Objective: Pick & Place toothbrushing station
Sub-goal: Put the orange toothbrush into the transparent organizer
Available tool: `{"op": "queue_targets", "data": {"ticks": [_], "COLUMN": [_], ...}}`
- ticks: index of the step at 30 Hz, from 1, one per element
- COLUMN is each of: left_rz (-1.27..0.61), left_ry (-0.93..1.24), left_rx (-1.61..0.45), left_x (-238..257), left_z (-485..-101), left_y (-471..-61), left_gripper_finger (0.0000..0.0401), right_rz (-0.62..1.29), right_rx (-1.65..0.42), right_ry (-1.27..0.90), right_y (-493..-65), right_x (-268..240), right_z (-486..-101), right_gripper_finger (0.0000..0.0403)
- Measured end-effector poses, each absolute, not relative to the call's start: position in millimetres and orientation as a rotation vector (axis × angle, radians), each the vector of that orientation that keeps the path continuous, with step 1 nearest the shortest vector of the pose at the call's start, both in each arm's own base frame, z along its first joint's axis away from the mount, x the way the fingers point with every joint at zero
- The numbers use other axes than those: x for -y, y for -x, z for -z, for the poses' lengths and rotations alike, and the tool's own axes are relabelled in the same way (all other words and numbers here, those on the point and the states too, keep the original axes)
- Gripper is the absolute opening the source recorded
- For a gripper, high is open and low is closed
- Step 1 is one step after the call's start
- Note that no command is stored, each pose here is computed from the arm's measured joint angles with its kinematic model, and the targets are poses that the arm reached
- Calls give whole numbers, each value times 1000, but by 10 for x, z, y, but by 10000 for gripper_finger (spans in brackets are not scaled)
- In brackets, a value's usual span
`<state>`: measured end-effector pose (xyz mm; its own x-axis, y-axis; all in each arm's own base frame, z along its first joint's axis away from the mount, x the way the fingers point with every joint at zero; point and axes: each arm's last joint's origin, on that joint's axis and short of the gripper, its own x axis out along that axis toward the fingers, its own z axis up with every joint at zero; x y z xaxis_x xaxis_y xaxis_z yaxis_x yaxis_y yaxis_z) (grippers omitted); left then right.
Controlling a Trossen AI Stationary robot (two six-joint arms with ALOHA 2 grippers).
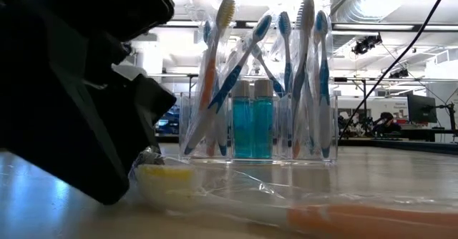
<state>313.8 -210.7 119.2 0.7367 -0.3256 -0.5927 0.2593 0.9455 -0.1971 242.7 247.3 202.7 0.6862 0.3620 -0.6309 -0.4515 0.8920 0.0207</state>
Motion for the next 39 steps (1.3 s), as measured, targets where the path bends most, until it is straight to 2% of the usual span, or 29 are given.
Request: {"op": "queue_targets", "data": {"ticks": [9, 23, 30, 39], "left_rz": [384, 423, 409, 267], "left_ry": [79, 48, 31, -71], "left_rx": [-654, -628, -612, -457], "left_x": [2095, 2121, 2138, 2291], "left_z": [-1171, -1183, -1249, -1714], "left_y": [-3177, -3176, -3145, -2909], "left_gripper_finger": [122, 7, 3, 2], "right_rz": [-457, -457, -457, -452], "right_rx": [-672, -672, -672, -681], "right_ry": [140, 139, 139, 147], "right_y": [-2430, -2430, -2430, -2423], "right_x": [-2472, -2472, -2472, -2467], "right_z": [-2028, -2028, -2028, -2020], "right_gripper_finger": [190, 190, 190, 190]}}
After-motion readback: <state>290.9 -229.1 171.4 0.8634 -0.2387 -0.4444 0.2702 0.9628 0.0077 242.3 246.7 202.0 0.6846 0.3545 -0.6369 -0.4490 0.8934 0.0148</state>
